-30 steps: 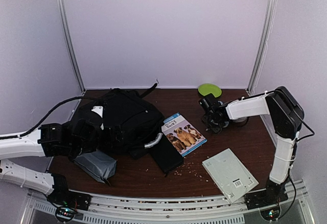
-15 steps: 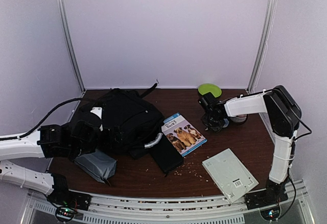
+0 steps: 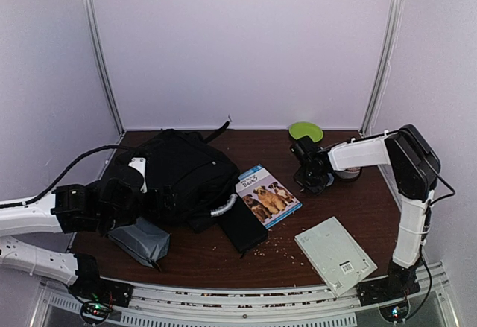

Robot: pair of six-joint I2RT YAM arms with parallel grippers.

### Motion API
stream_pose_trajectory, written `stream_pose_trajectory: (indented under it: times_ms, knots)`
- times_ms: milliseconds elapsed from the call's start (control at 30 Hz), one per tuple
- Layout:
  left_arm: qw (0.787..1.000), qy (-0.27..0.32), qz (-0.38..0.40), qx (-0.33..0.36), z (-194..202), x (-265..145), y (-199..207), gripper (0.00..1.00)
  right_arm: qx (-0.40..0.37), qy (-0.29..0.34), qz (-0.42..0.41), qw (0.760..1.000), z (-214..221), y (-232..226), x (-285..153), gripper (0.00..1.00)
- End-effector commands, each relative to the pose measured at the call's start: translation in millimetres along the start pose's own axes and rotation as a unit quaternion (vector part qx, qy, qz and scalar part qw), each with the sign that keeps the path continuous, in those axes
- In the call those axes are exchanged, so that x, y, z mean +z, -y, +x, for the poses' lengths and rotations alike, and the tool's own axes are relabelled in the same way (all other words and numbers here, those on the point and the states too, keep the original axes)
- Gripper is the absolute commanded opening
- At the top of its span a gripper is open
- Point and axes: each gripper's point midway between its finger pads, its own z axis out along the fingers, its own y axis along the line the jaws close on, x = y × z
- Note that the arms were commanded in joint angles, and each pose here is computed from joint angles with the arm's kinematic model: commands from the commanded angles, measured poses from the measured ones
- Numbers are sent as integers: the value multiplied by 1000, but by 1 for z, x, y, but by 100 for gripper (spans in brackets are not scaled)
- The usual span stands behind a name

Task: Pack the student bag
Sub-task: Adjust the stationery at the center of the board.

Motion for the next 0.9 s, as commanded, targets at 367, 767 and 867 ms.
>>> stream_pose_trajectory:
  times_ms: [367,767,867]
  knots:
    - [999,31,-25,-5,-16,-10,-13,95,-192,-33,-139,971,37,-35,-124,0]
    - [999,5,-44,9,-4,7,-7,95,-381,-63,-149,910,128,-18,-153,0]
    - [999,-6,-48,16,-1,13,-2,95,-407,-80,-153,897,143,-11,-154,0]
